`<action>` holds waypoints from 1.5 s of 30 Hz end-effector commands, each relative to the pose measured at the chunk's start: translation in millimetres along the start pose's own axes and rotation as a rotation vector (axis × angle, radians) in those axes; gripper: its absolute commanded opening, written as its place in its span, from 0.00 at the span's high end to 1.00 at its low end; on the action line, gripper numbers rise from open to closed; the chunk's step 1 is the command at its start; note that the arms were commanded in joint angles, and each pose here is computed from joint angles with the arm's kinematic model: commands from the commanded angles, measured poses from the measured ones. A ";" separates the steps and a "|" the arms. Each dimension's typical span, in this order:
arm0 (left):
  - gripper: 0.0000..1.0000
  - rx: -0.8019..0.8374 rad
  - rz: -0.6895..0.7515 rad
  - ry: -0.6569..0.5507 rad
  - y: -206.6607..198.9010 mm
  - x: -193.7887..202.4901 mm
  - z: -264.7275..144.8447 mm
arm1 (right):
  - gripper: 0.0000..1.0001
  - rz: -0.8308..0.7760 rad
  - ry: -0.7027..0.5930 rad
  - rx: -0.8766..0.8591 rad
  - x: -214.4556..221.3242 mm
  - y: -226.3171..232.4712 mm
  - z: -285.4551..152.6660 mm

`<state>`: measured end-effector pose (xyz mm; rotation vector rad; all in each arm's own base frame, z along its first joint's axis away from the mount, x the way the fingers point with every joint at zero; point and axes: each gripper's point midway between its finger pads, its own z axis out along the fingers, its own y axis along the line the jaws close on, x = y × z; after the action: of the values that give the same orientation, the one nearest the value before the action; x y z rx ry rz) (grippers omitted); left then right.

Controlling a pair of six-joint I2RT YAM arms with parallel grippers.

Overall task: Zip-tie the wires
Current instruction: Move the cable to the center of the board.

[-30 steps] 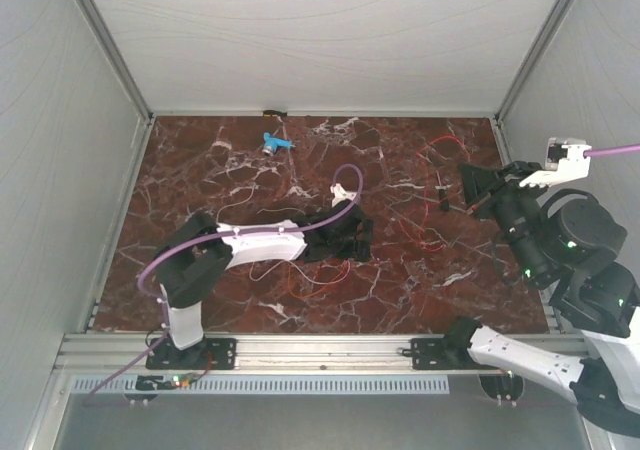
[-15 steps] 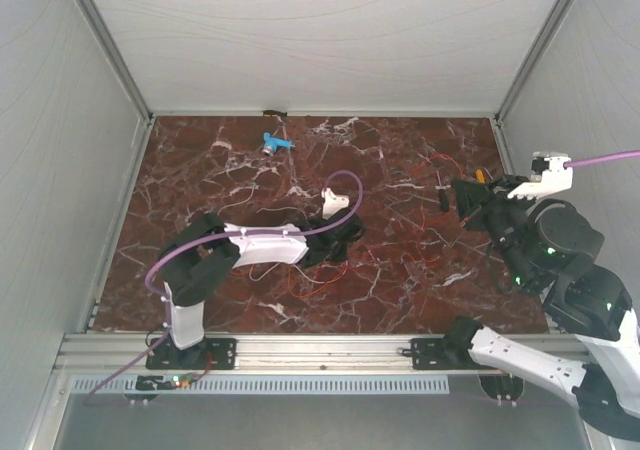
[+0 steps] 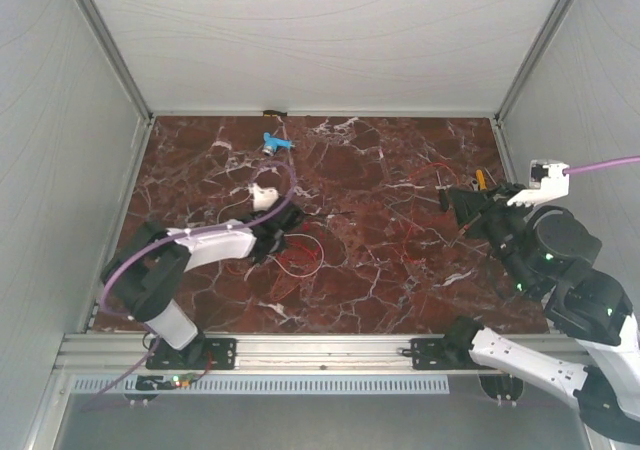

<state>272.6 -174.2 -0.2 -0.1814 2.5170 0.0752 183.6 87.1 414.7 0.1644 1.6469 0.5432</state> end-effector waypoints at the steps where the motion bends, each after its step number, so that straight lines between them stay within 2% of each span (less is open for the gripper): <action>1: 0.91 -0.040 -0.125 0.054 45.3 -4.1 9.0 | 1.00 0.027 0.027 -0.009 10.6 0.6 0.2; 11: 0.93 -0.117 -0.456 0.020 133.7 -71.2 45.4 | 1.00 0.040 0.074 -0.023 34.0 5.8 10.2; 15: 0.95 -0.108 -0.534 -0.005 154.0 -107.3 58.1 | 1.00 0.029 0.099 -0.026 41.2 7.8 13.1; 16: 0.93 -0.102 -0.546 -0.012 155.2 -116.2 56.6 | 1.00 0.025 0.104 -0.024 42.6 7.8 13.7; 18: 0.76 -0.077 -0.565 -0.056 152.7 -136.8 45.1 | 1.00 0.020 0.106 -0.020 43.7 7.5 14.8; 20: 0.38 -0.015 -0.565 -0.117 139.7 -155.2 23.7 | 1.00 0.012 0.110 -0.015 45.9 6.9 16.3; 22: 0.11 -0.002 -0.542 -0.178 132.9 -168.1 -2.8 | 1.00 0.005 0.114 -0.010 48.1 6.6 18.1; 23: 0.02 0.011 -0.527 -0.201 128.9 -174.0 -16.3 | 1.00 0.002 0.117 -0.010 49.0 6.7 18.7; 26: 0.00 0.080 -0.475 -0.219 112.4 -176.4 -52.8 | 1.00 -0.001 0.127 -0.014 52.5 8.0 19.9; 29: 0.01 0.217 -0.357 -0.216 72.3 -162.8 -84.1 | 1.00 0.000 0.129 -0.022 53.9 10.0 21.3; 31: 0.04 0.318 -0.261 -0.153 38.0 -139.2 -98.1 | 1.00 -0.001 0.130 -0.023 54.6 10.6 22.1; 35: 0.17 0.579 -0.058 -0.005 -37.2 -71.5 -131.4 | 1.00 -0.003 0.130 -0.018 55.8 8.9 21.9; 38: 0.19 0.788 0.078 0.094 -84.8 -17.5 -159.2 | 1.00 -0.003 0.127 -0.010 56.5 5.3 20.2; 41: 0.19 0.889 0.115 0.172 -111.7 21.8 -163.1 | 1.00 0.007 0.121 -0.003 55.8 1.5 17.2; 45: 0.20 0.863 0.118 0.258 -129.4 54.0 -138.3 | 1.00 0.020 0.124 0.002 57.2 -2.6 12.9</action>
<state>169.8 -290.1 86.9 0.3320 2.5739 -0.8903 189.5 119.0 357.4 0.1063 1.7926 0.5615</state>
